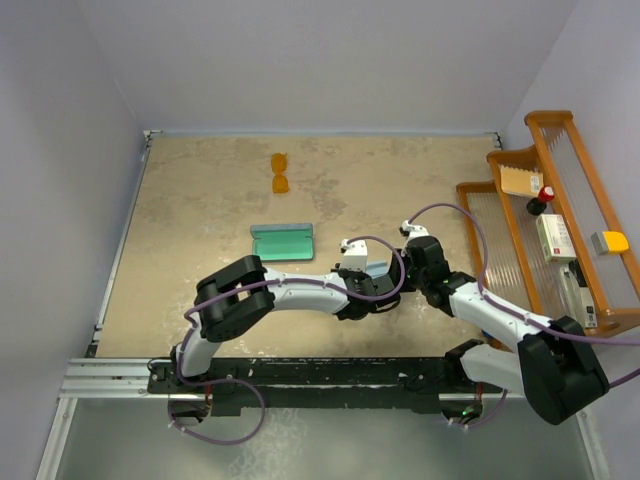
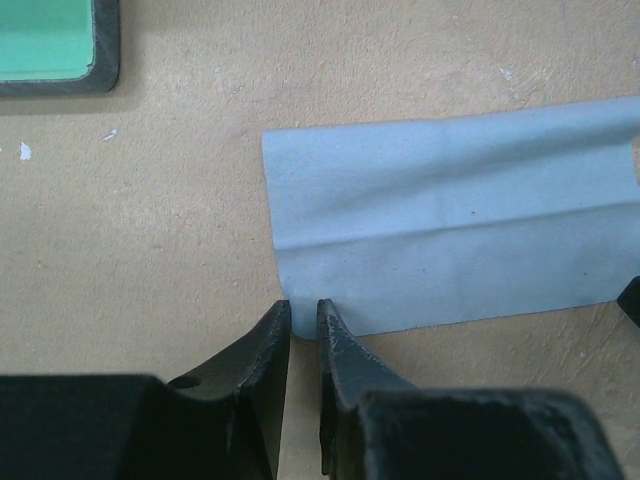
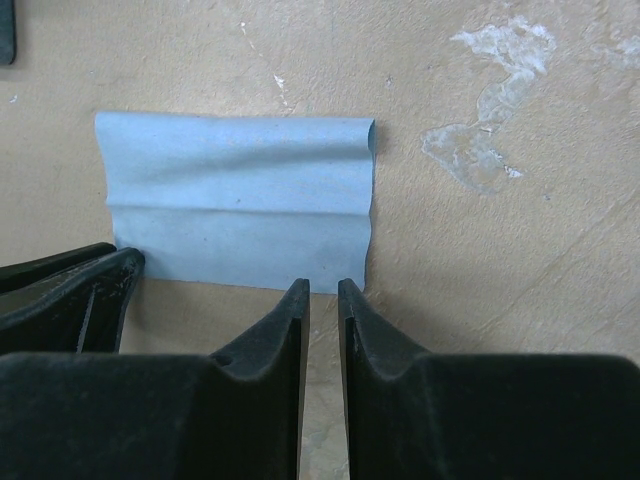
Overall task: Organize the sunglasses
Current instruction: Fold the glasses cleaning cloth at the center of the board.
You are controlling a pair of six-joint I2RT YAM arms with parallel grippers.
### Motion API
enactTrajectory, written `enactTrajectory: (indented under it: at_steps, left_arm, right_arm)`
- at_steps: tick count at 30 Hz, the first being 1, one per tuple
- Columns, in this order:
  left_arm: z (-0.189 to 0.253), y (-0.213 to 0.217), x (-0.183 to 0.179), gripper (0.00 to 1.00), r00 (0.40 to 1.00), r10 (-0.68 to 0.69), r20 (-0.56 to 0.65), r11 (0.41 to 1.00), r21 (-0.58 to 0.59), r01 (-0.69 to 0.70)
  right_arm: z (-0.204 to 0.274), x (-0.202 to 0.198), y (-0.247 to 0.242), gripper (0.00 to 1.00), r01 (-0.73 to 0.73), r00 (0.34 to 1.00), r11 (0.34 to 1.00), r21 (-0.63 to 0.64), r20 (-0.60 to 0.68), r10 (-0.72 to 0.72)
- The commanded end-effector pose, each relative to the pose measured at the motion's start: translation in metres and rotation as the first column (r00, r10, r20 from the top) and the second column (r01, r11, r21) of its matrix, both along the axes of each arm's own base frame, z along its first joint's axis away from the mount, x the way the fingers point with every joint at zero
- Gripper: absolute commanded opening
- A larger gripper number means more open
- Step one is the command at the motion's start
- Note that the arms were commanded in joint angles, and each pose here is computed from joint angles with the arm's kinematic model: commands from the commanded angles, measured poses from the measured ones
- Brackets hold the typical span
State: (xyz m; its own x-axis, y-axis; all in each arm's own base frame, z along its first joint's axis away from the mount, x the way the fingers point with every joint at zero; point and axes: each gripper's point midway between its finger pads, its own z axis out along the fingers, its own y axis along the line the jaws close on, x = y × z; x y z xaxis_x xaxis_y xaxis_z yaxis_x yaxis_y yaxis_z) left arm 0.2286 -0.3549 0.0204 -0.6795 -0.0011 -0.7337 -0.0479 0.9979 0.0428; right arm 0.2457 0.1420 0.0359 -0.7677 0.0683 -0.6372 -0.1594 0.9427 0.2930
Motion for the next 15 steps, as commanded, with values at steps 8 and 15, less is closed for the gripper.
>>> enactTrajectory:
  at_steps: [8, 15]
  left_arm:
    - [-0.0186, -0.0034, -0.0069, 0.1, 0.998, -0.009, -0.056, 1.0, 0.004, 0.009]
    - [-0.0202, -0.0068, -0.0077, 0.0, 0.998, -0.022, -0.062, 1.0, -0.003, 0.022]
  right_arm:
    - [0.006, 0.0, 0.0039, 0.2, -0.006, 1.0, 1.0, 0.021, 0.015, 0.006]
    - [0.0057, 0.0004, 0.003, 0.2, -0.002, 1.0, 1.0, 0.017, 0.014, 0.002]
